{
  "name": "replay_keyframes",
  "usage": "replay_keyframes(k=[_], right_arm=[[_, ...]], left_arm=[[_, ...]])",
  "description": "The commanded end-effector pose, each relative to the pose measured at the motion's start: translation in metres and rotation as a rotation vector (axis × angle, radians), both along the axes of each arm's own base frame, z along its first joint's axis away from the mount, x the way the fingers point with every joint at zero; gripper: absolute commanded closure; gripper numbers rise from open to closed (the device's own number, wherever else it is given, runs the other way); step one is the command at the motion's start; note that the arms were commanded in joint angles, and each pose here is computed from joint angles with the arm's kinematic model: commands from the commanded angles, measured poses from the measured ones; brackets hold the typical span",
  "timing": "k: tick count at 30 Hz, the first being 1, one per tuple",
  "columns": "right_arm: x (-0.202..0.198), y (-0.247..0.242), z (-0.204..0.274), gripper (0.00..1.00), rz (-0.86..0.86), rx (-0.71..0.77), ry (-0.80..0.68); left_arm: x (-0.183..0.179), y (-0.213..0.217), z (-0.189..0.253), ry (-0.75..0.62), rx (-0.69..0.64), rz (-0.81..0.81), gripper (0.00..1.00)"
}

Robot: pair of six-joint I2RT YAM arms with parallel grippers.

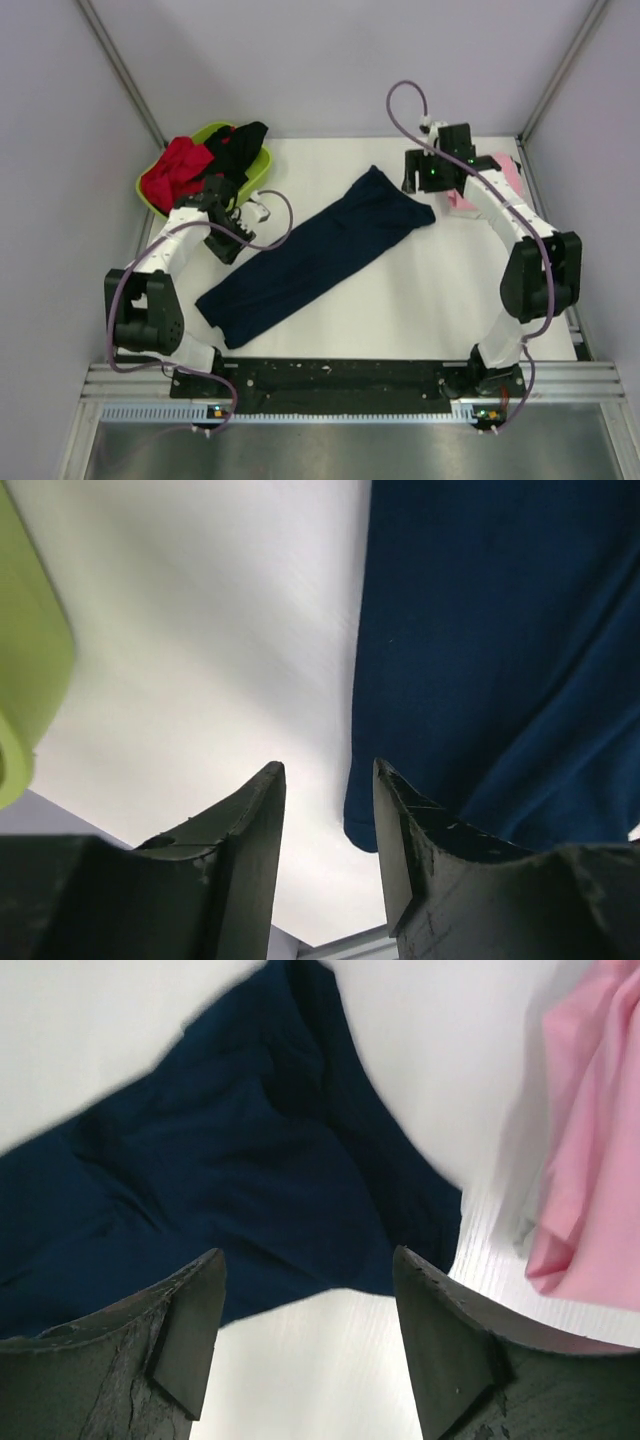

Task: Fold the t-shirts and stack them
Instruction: Rotate the tshirt 70 degrees

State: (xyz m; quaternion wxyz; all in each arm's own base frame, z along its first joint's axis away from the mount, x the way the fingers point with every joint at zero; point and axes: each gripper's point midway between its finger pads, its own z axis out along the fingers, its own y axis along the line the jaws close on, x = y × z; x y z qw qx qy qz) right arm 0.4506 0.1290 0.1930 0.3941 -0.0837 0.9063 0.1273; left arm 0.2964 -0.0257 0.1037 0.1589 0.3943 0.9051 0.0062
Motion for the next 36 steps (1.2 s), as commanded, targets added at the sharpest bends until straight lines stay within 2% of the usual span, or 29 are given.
replay_keyframes(k=[1, 3, 5, 9, 11, 16, 17, 18, 20, 23, 25, 29, 30, 31, 33, 36], right_arm=[[-0.025, -0.012, -0.101, 0.33, 0.023, -0.083, 0.22], [-0.027, -0.013, -0.121, 0.34, 0.032, -0.101, 0.263], [-0.021, -0.017, -0.138, 0.42, 0.028, -0.132, 0.295], [-0.001, -0.027, -0.159, 0.86, -0.004, -0.148, 0.349], [0.021, -0.029, -0.161, 0.99, -0.01, -0.135, 0.344], [0.099, -0.021, -0.141, 1.0, 0.001, -0.083, 0.264], [0.112, -0.018, -0.153, 0.99, 0.013, -0.076, 0.267], [0.13, -0.016, -0.15, 0.93, 0.011, -0.067, 0.233], [0.157, -0.016, -0.135, 0.72, -0.003, -0.066, 0.17], [0.175, -0.014, -0.084, 0.46, -0.003, -0.029, 0.045], [0.17, -0.013, -0.042, 0.4, 0.011, -0.028, -0.027], [0.124, -0.009, 0.025, 0.24, 0.102, -0.112, -0.166], [0.109, -0.003, 0.05, 0.24, 0.126, -0.123, -0.236], [0.091, 0.004, 0.054, 0.24, 0.158, -0.135, -0.266], [0.048, 0.033, 0.083, 0.24, 0.27, -0.153, -0.42], [-0.036, 0.085, 0.082, 0.25, 0.563, -0.128, -0.587]], left_arm=[[0.011, 0.024, -0.017, -0.018, 0.054, 0.056, 0.56], [0.009, 0.03, -0.021, -0.012, 0.042, 0.07, 0.56], [0.006, 0.036, -0.024, -0.011, 0.042, 0.078, 0.55], [-0.008, 0.038, -0.033, 0.003, 0.053, 0.041, 0.48], [-0.016, 0.035, -0.042, 0.028, 0.039, 0.018, 0.44], [-0.028, 0.012, -0.052, 0.075, -0.021, -0.043, 0.42], [-0.031, 0.002, -0.051, 0.077, -0.052, -0.071, 0.4], [-0.035, -0.011, -0.048, 0.073, -0.078, -0.105, 0.39], [-0.047, -0.038, -0.046, 0.078, -0.125, -0.197, 0.36], [-0.066, -0.066, -0.048, 0.083, -0.152, -0.334, 0.35], [-0.07, -0.071, -0.046, 0.069, -0.17, -0.376, 0.33], [-0.07, -0.067, -0.046, 0.055, -0.152, -0.414, 0.3], [-0.073, -0.069, -0.048, 0.07, -0.161, -0.422, 0.29], [-0.076, -0.07, -0.049, 0.088, -0.171, -0.432, 0.27], [-0.08, -0.07, -0.056, 0.127, -0.175, -0.438, 0.25], [-0.092, -0.07, -0.069, 0.21, -0.186, -0.457, 0.21]])
